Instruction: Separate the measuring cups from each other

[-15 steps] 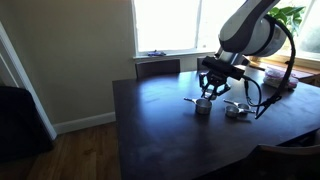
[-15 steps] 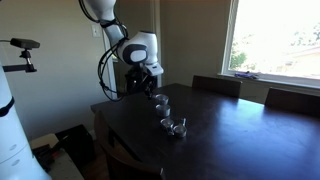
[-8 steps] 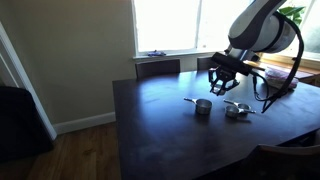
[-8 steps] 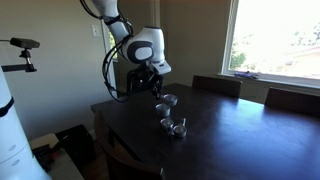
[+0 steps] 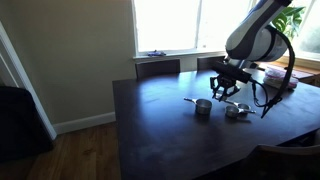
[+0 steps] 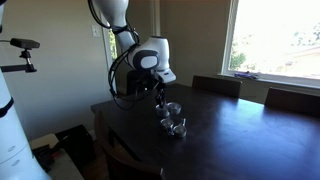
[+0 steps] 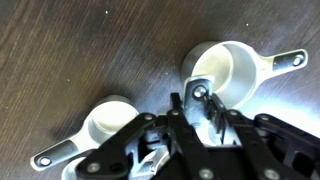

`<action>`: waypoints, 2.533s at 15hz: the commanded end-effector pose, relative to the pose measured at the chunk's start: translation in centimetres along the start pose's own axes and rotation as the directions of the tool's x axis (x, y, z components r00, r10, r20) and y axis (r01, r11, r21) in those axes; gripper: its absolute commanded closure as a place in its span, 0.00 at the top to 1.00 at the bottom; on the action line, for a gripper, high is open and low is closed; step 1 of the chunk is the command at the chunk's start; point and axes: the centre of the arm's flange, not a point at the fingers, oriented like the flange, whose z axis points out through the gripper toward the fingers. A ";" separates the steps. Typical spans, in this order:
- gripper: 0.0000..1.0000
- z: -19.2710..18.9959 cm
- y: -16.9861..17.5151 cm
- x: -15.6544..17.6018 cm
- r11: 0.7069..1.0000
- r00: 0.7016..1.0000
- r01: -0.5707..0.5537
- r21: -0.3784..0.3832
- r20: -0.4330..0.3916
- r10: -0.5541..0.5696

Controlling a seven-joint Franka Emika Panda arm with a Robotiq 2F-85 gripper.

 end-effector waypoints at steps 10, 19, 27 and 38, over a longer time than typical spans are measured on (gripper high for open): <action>0.60 4.3 -1.3 0.6 0.995 0.995 0.096 -0.001 -0.007 -0.096; 1.00 -0.4 0.5 -1.7 0.948 0.941 0.312 -0.057 0.155 -0.300; 1.00 -0.9 0.4 0.0 0.959 0.961 0.252 -0.133 0.148 -0.232; 1.00 4.4 -3.2 0.0 0.973 0.982 0.153 -0.172 0.137 -0.130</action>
